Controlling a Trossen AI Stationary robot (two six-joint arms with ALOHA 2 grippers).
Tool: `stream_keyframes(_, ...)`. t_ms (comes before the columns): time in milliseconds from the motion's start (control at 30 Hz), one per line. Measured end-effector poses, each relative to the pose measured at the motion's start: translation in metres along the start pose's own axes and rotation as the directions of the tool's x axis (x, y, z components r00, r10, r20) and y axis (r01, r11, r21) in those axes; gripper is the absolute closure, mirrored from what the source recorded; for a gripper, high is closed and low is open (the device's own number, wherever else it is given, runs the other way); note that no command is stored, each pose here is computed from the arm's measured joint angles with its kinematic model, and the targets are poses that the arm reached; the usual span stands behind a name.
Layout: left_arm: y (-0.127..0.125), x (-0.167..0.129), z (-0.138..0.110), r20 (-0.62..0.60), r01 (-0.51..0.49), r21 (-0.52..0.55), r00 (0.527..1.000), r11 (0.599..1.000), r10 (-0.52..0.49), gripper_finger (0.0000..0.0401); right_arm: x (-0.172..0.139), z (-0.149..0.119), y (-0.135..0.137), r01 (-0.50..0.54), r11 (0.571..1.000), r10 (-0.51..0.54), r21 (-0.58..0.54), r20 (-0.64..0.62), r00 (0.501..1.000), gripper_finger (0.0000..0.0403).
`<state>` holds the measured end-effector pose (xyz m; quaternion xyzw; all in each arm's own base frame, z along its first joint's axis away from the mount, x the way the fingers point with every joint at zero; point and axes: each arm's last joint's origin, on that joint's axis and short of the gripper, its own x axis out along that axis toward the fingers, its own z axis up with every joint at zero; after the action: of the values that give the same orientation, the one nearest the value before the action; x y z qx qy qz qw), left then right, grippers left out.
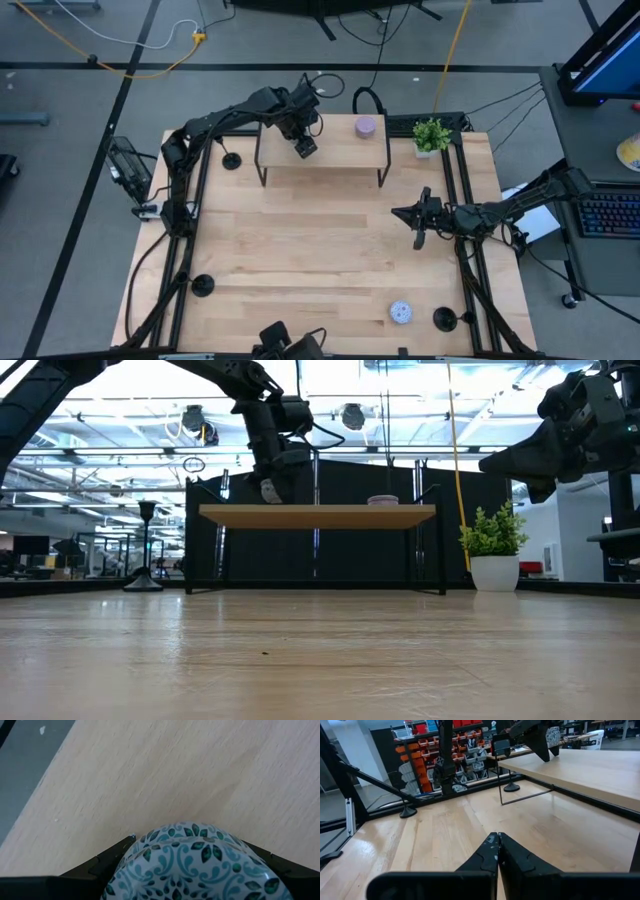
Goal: Pick & Place candle stick holders
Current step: Put the green scented candle on the shelf
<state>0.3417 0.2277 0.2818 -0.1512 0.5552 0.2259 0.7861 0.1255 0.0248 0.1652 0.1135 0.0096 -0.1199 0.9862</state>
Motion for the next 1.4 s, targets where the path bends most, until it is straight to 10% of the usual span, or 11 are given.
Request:
stream_keyframes(667,0.002,-0.001,0.002,0.005,-0.004,0.025,1.000,1.000,0.004,0.0061,0.000,0.000,0.000,0.000,1.000,0.000,0.001,0.000,1.000,0.0403)
stream_keyframes(967,0.005,-0.055,0.017,0.087,-0.055,0.029,0.995,0.998,0.052,0.0061,0.000,0.000,0.000,-0.001,1.000,0.001,0.001,0.000,1.000,0.0403)
stream_keyframes(1400,0.008,-0.081,-0.009,-0.161,-0.126,0.010,0.979,0.992,0.126,0.0061,0.000,0.000,0.000,-0.001,1.000,0.001,-0.001,0.001,1.000,0.0403)
